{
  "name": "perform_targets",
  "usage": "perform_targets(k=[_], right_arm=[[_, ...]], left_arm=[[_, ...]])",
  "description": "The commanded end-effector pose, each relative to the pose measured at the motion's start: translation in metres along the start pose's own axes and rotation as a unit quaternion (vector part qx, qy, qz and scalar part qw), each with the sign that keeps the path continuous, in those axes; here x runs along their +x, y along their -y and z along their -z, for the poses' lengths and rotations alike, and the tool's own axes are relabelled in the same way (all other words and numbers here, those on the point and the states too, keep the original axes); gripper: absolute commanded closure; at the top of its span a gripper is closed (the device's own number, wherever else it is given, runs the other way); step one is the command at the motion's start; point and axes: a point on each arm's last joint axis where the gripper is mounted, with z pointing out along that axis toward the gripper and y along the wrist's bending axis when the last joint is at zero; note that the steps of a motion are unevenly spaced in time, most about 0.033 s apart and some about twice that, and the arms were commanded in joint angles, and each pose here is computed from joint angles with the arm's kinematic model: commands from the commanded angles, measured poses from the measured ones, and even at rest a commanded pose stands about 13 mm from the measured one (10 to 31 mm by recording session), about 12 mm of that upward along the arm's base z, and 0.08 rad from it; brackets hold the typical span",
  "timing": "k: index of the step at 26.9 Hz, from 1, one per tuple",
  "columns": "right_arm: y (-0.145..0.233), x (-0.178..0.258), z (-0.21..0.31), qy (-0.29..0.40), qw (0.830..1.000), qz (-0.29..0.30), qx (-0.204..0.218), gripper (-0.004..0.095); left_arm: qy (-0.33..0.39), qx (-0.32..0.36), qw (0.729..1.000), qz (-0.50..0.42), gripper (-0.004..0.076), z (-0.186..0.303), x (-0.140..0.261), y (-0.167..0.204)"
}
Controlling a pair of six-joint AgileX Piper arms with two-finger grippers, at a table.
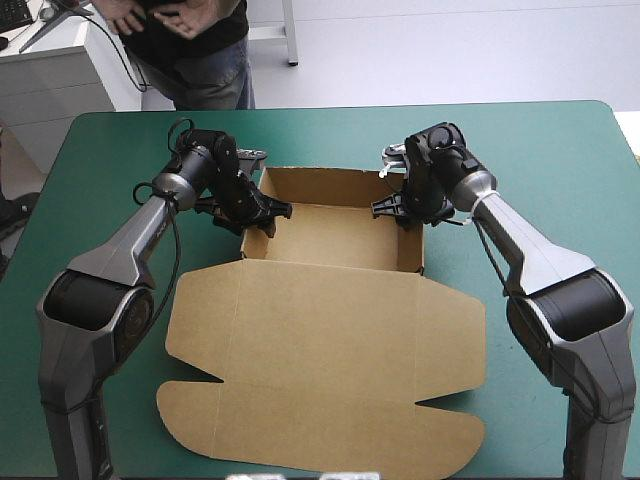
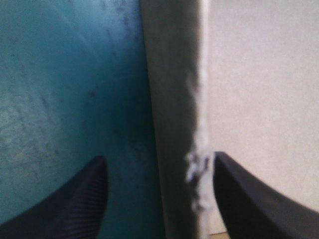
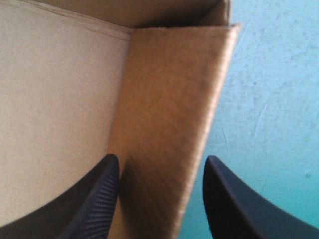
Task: Fold the box
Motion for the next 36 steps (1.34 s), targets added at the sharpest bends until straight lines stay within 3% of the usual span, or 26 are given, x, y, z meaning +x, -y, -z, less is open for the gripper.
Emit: perform_targets(k=[1, 7, 13, 21, 24, 27, 33, 36], right_arm=[[0.008, -0.002, 0.036, 0.040, 0.999, -0.008, 0.003, 0.0391], [0.003, -0.013, 0.072, 0.095, 0.995, -0.018, -0.040, 0.0391], [0.014, -0.012, 0.121, 0.166, 0.986, 0.004, -0.023, 0.0391], [0.021, 0.001, 0.158, 0.205, 0.978, -0.005, -0.028, 0.0391], [0.022, 0.004, 0.163, 0.209, 0.977, -0.009, -0.033, 0.0391], [0.022, 0.004, 0.163, 0.209, 0.977, -0.009, -0.034, 0.0391], [0.023, 0.002, 0.160, 0.208, 0.978, -0.007, -0.024, 0.0391], [0.019, -0.002, 0.148, 0.191, 0.980, -0.023, -0.041, 0.0391]], left_arm=[[0.039, 0.007, 0.999, -0.022, 0.0094, 0.035, 0.001, 0.007], [0.076, -0.002, 0.996, -0.037, 0.0090, 0.068, -0.007, 0.010], [0.183, 0.016, 0.982, -0.050, 0.0125, 0.139, -0.009, 0.022], [0.262, 0.012, 0.963, -0.060, 0.0353, 0.209, 0.021, 0.026], [0.285, 0.017, 0.956, -0.065, 0.0510, 0.233, 0.039, 0.028], [0.297, 0.008, 0.950, -0.099, 0.0727, 0.251, 0.063, 0.028], [0.251, -0.068, 0.960, -0.102, 0.0732, 0.243, 0.126, 0.008], [0.240, -0.077, 0.963, -0.098, 0.0732, 0.226, 0.166, 0.000]])
